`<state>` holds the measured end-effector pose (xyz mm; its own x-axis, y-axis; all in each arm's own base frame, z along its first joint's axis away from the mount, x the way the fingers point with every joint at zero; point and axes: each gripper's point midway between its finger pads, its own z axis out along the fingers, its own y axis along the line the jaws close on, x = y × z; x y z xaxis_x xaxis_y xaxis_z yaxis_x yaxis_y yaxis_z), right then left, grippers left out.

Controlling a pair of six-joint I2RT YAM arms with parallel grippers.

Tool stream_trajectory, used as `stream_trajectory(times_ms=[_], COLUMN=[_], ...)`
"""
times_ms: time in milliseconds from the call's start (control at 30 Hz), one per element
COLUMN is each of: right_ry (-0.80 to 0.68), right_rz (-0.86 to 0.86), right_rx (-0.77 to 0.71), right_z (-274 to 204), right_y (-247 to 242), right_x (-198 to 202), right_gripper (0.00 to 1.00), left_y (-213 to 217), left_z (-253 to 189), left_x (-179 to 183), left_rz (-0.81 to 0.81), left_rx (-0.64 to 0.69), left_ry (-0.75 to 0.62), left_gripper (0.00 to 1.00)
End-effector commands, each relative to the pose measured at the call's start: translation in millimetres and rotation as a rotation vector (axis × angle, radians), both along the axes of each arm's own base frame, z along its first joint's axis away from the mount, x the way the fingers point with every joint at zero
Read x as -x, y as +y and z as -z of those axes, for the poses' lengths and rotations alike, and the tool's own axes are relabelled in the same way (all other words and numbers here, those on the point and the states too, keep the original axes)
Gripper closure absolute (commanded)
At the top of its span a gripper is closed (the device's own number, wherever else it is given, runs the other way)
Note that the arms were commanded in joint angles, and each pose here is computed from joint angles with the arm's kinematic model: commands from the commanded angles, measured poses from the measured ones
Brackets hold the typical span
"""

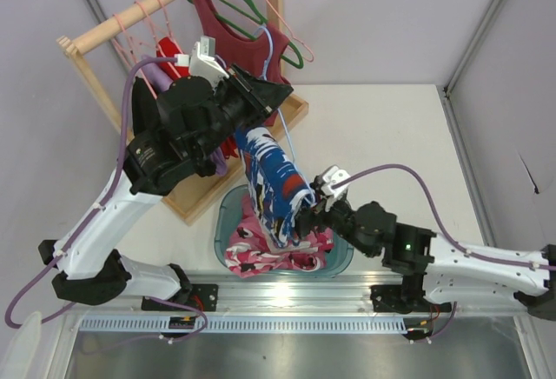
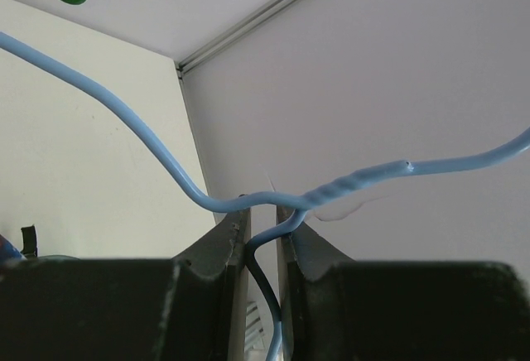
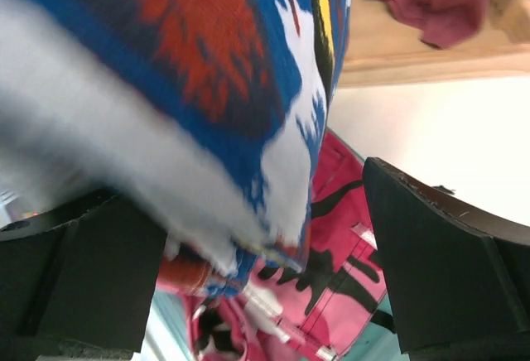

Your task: Remove the trousers from the hanger

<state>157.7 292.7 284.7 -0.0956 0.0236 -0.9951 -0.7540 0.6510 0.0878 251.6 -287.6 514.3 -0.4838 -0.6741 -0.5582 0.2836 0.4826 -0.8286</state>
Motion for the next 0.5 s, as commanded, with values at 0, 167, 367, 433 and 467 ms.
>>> stream_trajectory(times_ms=[0, 167, 367, 433, 467], right_ry=[-0.054, -0.030, 0.002, 0.001, 0.002], right_rz=[0.181, 0.268, 0.293, 0.299, 0.316], right_rx=[-0.055, -0.084, -0.236, -0.248, -0.252], right_z=[-37, -48, -67, -70, -71], right_y=[3, 4, -20, -28, -32], right_x=[-25, -31, -29, -29, -31], right_gripper=[0.01, 0.01, 0.01, 0.01, 0.01], left_y=[19, 21, 33, 36, 40], left_z=[-70, -71, -73, -72, -74], left_x=[12, 14, 20, 22, 24], left_rz=[-0.007, -0.006, -0.016, -0.021, -0.024], left_rx=[0.208, 0.202, 0.196, 0.193, 0.202], left_ry=[-0.113, -0.118, -0.129, -0.130, -0.135], left_gripper=[1.00, 1.00, 1.00, 1.00, 1.00])
